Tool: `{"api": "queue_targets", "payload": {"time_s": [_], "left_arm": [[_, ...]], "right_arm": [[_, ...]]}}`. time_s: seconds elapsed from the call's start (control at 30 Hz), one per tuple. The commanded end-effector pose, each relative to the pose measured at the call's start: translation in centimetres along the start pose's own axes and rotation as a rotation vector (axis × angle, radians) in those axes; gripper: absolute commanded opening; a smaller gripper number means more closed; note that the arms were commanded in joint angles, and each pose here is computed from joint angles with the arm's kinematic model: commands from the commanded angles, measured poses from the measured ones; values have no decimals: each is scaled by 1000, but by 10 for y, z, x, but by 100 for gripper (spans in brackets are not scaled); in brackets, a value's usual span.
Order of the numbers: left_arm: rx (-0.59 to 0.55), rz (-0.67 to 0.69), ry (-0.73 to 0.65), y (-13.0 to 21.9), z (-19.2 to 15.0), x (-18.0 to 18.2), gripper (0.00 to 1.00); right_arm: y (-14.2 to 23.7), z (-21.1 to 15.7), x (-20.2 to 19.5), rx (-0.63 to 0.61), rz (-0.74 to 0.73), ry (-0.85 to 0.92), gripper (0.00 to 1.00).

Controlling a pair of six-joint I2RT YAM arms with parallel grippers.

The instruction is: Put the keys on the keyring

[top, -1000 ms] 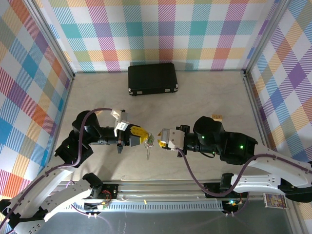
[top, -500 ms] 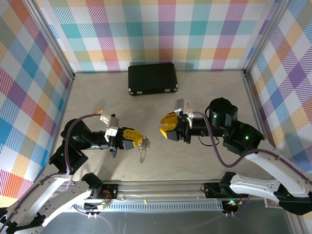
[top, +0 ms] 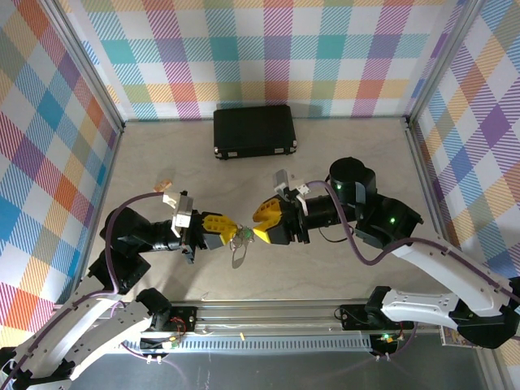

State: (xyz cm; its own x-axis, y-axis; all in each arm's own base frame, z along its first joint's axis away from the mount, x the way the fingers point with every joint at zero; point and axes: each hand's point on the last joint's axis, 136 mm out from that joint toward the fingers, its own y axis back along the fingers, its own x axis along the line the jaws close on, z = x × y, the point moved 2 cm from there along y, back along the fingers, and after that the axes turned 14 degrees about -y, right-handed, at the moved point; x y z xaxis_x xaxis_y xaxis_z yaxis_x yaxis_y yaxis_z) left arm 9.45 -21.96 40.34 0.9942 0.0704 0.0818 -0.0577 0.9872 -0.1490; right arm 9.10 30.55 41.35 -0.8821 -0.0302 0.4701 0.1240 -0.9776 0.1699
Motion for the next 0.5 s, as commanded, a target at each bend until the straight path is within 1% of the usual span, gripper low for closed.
{"api": "queue_targets", "payload": {"time_s": [0.0,0.27,0.47], "left_arm": [[-65,2,-41,0,15,0,0],[-64,-13,-32,-2,13,0,0],[-58,-35,-22,-4,12,-1,0]], "right_arm": [[-1,9,19,-14,85,60,32],[-7,10,22,-25,103,100,27],[-13,11,16,-25,65,120,21]]}}
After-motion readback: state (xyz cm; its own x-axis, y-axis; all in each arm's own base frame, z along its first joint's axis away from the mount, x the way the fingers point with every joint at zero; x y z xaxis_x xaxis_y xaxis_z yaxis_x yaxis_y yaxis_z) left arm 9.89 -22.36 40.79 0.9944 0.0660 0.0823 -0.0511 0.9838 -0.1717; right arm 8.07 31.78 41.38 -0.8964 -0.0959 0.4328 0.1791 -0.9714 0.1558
